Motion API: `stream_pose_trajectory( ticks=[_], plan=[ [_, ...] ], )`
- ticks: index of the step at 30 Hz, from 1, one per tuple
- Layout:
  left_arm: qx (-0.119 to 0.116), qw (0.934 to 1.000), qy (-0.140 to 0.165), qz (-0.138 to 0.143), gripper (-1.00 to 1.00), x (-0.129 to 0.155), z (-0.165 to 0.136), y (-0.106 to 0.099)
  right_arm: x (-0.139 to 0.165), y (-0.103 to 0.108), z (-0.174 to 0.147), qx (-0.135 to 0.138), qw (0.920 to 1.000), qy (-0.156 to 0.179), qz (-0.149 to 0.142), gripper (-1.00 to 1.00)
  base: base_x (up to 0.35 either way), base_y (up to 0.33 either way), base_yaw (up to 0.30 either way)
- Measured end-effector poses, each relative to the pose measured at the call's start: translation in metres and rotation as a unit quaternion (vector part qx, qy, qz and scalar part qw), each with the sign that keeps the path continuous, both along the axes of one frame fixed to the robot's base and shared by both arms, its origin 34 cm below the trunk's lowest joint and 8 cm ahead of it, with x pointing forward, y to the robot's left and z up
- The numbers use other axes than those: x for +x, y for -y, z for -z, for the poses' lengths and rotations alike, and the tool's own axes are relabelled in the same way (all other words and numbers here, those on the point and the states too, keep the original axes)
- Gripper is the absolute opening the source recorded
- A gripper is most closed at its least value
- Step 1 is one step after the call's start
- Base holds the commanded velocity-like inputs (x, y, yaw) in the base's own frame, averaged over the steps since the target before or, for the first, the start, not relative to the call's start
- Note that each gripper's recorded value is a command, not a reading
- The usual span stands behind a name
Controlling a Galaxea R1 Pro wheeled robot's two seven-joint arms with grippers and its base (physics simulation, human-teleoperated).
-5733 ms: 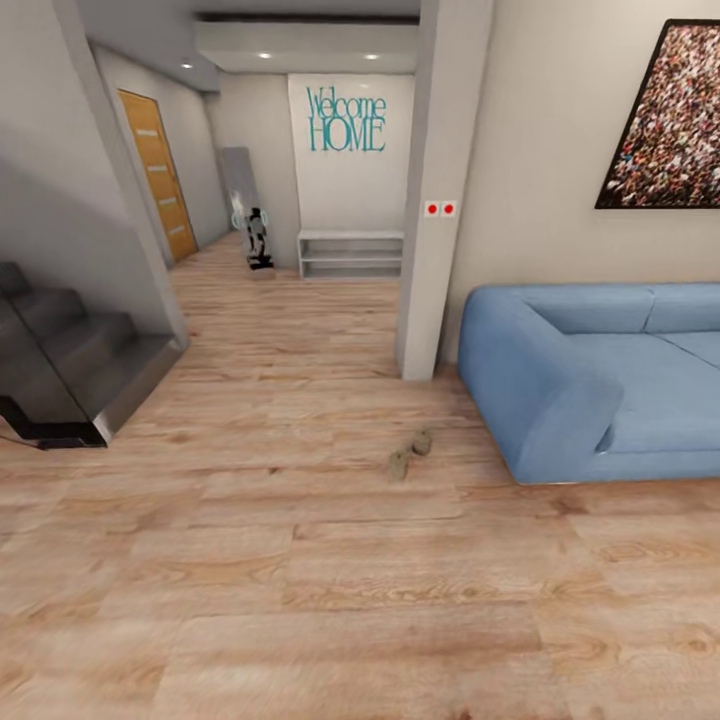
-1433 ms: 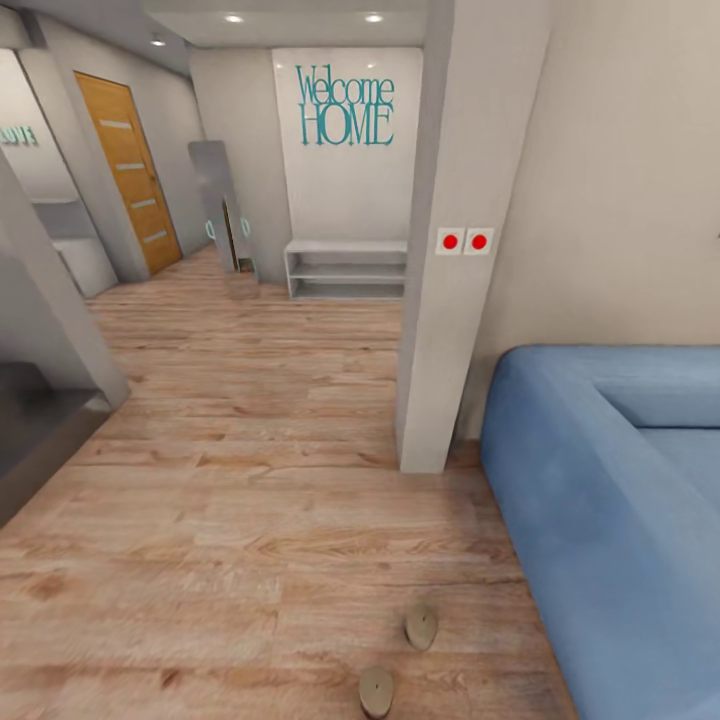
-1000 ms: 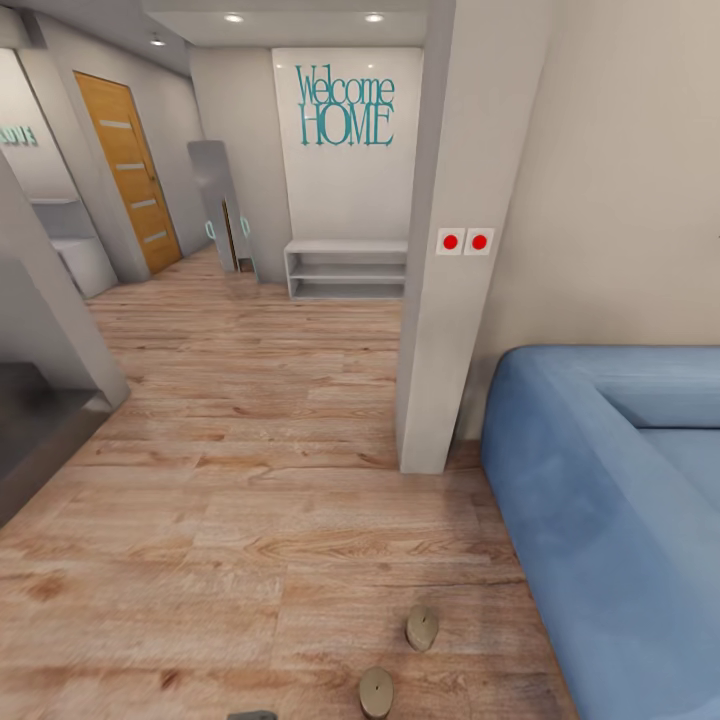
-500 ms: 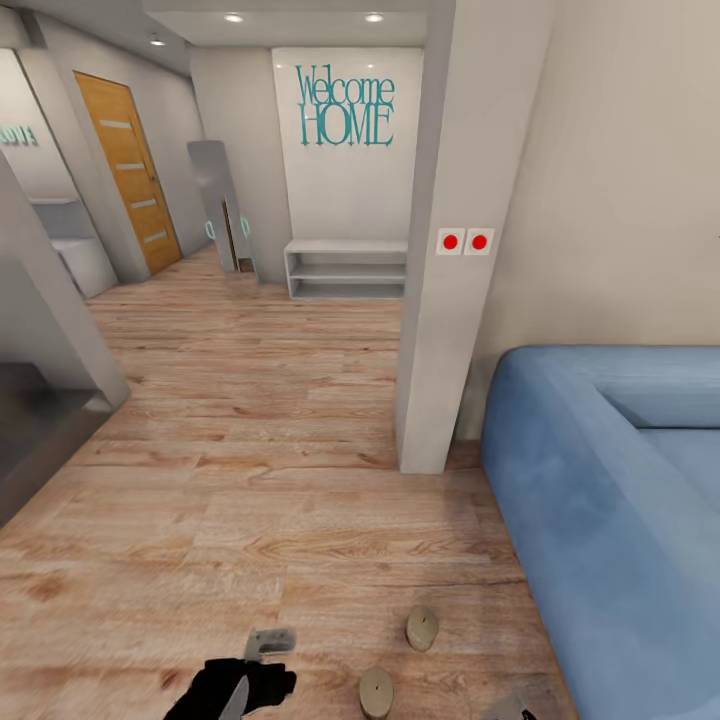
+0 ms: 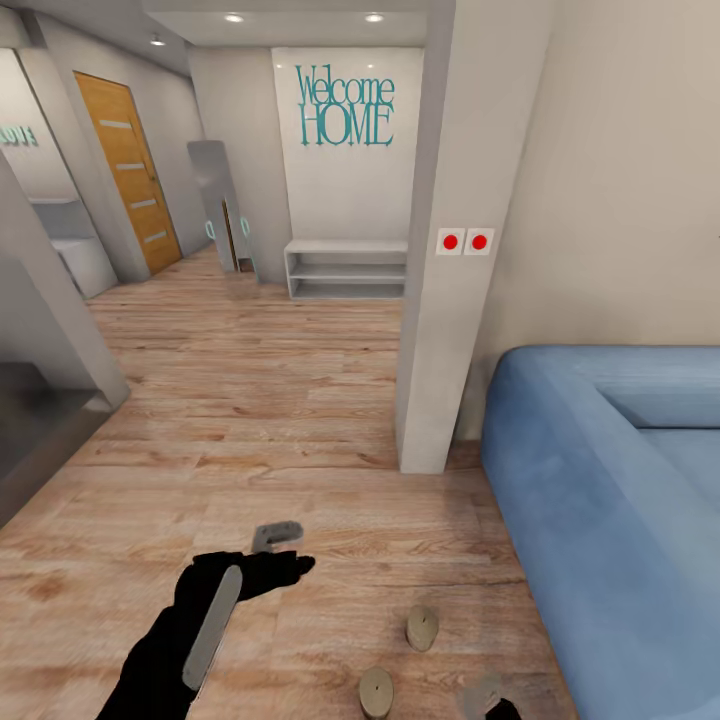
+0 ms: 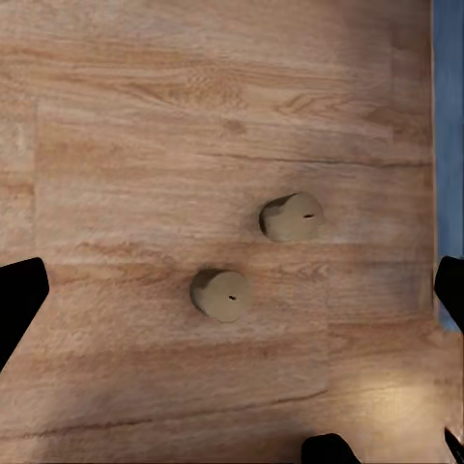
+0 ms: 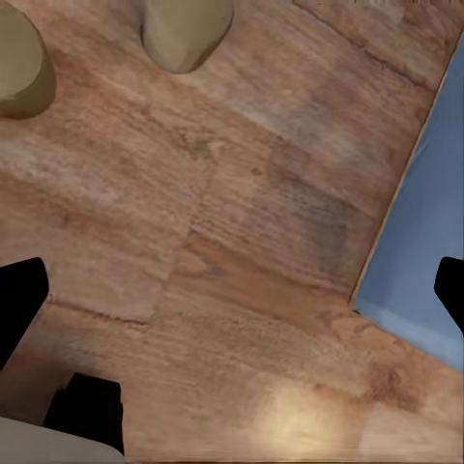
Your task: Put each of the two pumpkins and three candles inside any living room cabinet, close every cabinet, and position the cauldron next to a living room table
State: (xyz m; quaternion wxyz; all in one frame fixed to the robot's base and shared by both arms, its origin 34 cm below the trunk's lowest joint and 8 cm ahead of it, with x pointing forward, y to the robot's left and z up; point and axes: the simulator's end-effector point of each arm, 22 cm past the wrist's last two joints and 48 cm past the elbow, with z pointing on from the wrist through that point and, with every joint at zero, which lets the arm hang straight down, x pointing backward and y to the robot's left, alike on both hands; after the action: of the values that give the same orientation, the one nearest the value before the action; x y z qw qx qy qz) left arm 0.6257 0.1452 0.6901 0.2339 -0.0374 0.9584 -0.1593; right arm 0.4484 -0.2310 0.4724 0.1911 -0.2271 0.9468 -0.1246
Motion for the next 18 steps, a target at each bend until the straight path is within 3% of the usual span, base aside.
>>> stream_pose_trajectory(
  ticks=[3,6,10,12,16,18],
  plan=[
    [-0.03,0.9991,0.029,-0.002,1.0,0.03,-0.031,0.011,0.01,-0.02,-0.005,-0.007,0.9998,-0.018,0.0,1.0,0.0,0.0,0.0],
    [-0.065,0.9964,0.055,-0.004,1.0,0.056,-0.061,0.022,0.033,-0.026,-0.014,-0.022,0.9992,-0.032,0.001,1.0,0.0,0.0,0.0],
    [-0.147,0.9853,0.087,-0.007,1.0,0.09,-0.111,0.043,0.066,-0.029,-0.029,-0.037,0.9984,-0.044,0.003,1.0,0.0,0.0,0.0],
    [-0.166,0.9815,0.094,-0.008,1.0,0.096,-0.123,0.048,0.069,-0.03,-0.03,-0.039,0.9982,-0.045,0.003,1.0,0.0,0.0,0.0],
    [-0.18,0.9775,0.11,-0.005,1.0,0.109,-0.143,0.05,0.087,-0.03,-0.038,-0.039,0.9987,-0.034,0.002,1.0,0.0,0.0,0.0],
    [-0.196,0.9736,0.116,-0.001,1.0,0.111,-0.153,0.054,0.1,-0.043,-0.041,-0.009,0.9992,-0.038,-0.004,1.0,0.0,0.0,0.0]
  ],
)
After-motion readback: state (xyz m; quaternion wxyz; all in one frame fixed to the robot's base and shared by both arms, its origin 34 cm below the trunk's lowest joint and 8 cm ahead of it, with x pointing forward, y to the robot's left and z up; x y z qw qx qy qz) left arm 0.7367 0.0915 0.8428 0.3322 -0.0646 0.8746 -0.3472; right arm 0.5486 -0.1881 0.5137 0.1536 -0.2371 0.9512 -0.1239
